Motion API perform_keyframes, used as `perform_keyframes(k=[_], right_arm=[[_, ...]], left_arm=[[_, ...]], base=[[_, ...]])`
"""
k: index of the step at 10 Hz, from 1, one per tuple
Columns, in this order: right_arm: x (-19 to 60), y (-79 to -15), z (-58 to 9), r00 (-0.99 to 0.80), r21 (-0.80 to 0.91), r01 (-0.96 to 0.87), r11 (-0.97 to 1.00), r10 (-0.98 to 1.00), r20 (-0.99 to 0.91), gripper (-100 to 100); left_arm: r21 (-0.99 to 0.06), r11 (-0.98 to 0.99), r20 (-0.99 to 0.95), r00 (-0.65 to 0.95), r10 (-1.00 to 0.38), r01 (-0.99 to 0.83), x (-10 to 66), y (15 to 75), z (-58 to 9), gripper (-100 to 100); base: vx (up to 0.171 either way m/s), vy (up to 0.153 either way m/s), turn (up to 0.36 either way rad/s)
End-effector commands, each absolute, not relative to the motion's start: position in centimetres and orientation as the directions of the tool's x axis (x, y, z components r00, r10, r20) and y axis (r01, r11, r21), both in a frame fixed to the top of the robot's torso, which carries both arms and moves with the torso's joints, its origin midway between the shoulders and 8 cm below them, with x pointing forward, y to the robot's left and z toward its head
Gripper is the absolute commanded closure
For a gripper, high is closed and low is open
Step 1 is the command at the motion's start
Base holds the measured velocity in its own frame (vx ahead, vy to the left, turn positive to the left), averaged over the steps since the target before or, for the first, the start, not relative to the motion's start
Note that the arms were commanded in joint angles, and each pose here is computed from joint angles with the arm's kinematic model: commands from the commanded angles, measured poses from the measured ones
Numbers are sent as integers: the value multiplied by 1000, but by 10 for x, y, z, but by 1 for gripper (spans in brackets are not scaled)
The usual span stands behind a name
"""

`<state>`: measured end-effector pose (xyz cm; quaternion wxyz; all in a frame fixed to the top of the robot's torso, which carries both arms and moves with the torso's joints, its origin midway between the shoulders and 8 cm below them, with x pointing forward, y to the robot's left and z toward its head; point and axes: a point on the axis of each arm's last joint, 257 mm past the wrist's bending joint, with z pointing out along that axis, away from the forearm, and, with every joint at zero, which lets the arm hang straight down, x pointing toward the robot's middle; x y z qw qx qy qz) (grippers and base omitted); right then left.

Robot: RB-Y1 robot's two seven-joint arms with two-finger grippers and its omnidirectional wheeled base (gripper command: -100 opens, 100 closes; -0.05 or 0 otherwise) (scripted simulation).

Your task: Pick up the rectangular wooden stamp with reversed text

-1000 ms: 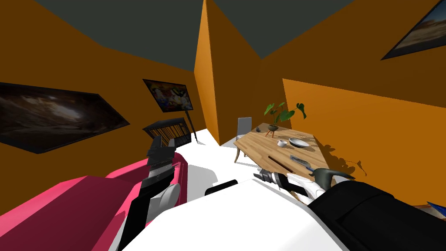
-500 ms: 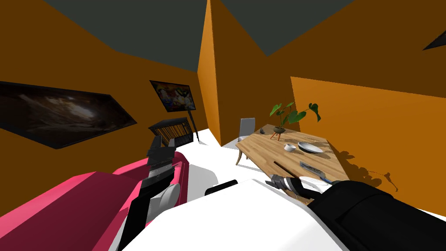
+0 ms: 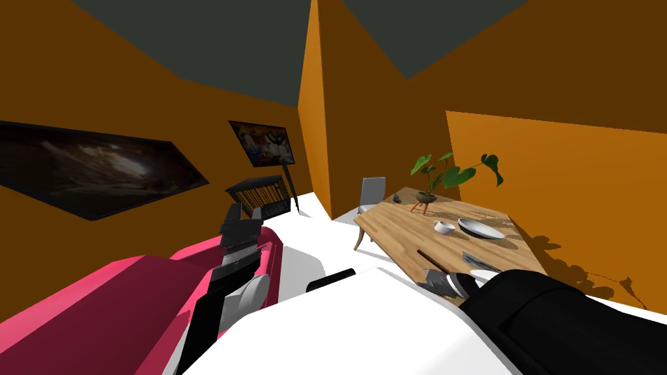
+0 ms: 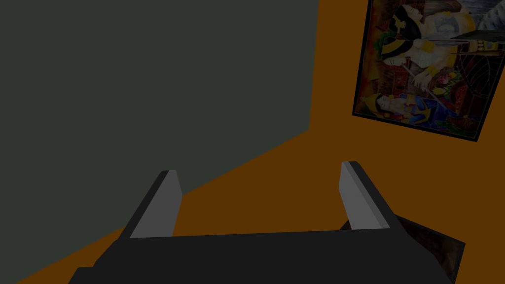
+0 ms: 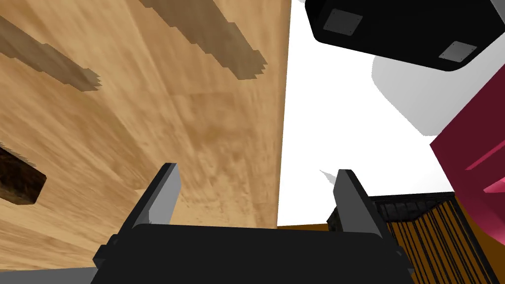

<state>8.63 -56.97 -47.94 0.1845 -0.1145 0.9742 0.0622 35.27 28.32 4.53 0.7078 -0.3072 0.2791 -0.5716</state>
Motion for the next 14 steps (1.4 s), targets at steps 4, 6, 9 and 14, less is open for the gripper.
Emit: perform_keyframes(k=[4, 6, 9, 14], right_arm=[[41, -618, -474, -937, 6, -243, 970, -233, -259, -100], [-4, -648, -469, -957, -42, -238, 970, -242, -161, -100], [-22, -654, -470, -963, -52, -237, 970, -241, -123, -100], [-81, -641, -488, -974, -27, -223, 974, -224, -29, -100]], left_arm=[[-754, 158, -44, 191, -981, 638, 353, 283, 45, 0], [-754, 158, -44, 191, -981, 638, 353, 283, 45, 0], [-754, 158, -44, 191, -981, 638, 353, 283, 45, 0], [-754, 158, -44, 191, -981, 638, 353, 283, 45, 0]], base=[[55, -50, 61], [143, -138, 122], [52, -73, 23], [83, -105, 62]])
